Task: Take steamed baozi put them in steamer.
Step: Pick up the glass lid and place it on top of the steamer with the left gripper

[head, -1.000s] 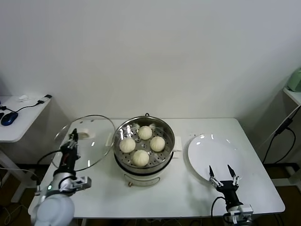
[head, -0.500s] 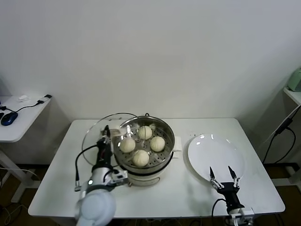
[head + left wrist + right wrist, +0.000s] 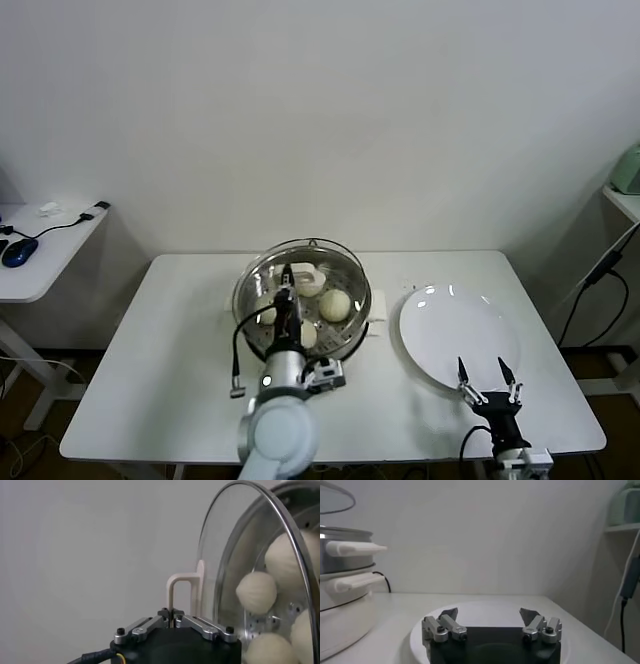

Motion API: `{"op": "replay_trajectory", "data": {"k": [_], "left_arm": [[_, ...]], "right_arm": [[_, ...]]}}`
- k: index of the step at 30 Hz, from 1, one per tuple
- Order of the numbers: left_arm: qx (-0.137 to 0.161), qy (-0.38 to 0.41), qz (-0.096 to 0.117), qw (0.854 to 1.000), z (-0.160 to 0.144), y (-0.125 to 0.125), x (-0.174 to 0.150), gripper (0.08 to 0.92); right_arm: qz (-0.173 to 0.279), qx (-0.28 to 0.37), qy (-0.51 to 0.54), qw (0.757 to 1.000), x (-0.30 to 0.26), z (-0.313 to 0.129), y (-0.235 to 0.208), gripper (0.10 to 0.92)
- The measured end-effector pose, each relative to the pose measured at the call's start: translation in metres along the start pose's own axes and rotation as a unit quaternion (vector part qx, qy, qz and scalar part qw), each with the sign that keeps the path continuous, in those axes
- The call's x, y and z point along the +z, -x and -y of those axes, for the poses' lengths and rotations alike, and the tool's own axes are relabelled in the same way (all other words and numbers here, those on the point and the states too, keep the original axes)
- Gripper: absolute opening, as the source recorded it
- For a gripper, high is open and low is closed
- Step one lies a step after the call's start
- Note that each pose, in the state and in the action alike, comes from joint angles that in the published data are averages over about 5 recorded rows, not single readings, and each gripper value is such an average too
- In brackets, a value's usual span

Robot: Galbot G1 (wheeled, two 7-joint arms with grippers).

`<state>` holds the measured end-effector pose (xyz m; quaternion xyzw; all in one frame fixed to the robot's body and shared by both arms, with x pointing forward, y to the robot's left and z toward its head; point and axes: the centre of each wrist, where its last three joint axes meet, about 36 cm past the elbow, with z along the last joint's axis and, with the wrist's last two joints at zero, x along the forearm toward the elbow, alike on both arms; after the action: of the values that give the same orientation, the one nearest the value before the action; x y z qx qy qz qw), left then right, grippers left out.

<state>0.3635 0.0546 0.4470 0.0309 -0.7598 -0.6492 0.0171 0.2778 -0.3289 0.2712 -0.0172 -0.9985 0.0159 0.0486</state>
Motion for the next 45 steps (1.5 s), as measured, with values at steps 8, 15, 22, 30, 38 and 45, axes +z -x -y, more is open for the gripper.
{"op": "replay_trajectory", "data": {"k": [8, 15, 22, 30, 38, 45], "left_arm": [[0.006, 0.017, 0.004, 1.0, 0.015, 0.002, -0.022, 0.125], [0.0, 0.04, 0.003, 0.999, 0.026, 0.008, -0.026, 0.125], [0.001, 0.059, -0.003, 0.998, 0.037, 0.012, -0.024, 0.125], [0.002, 0.067, -0.009, 0.998, 0.042, 0.014, -0.019, 0.125], [0.004, 0.073, -0.013, 0.997, 0.046, 0.018, -0.013, 0.125], [0.009, 0.069, -0.008, 0.998, 0.046, 0.014, -0.012, 0.199]], "right_arm": [[0.007, 0.01, 0.001, 1.0, 0.001, 0.004, -0.002, 0.823], [0.016, 0.016, 0.001, 1.0, 0.0, 0.004, -0.003, 0.823], [0.021, 0.018, 0.0, 1.0, -0.001, 0.006, -0.004, 0.823], [0.021, 0.014, -0.001, 1.0, -0.001, 0.004, -0.005, 0.823], [0.022, 0.013, -0.001, 1.0, 0.001, 0.001, -0.006, 0.823], [0.024, 0.011, 0.001, 1.0, 0.0, 0.0, -0.006, 0.823]]}}
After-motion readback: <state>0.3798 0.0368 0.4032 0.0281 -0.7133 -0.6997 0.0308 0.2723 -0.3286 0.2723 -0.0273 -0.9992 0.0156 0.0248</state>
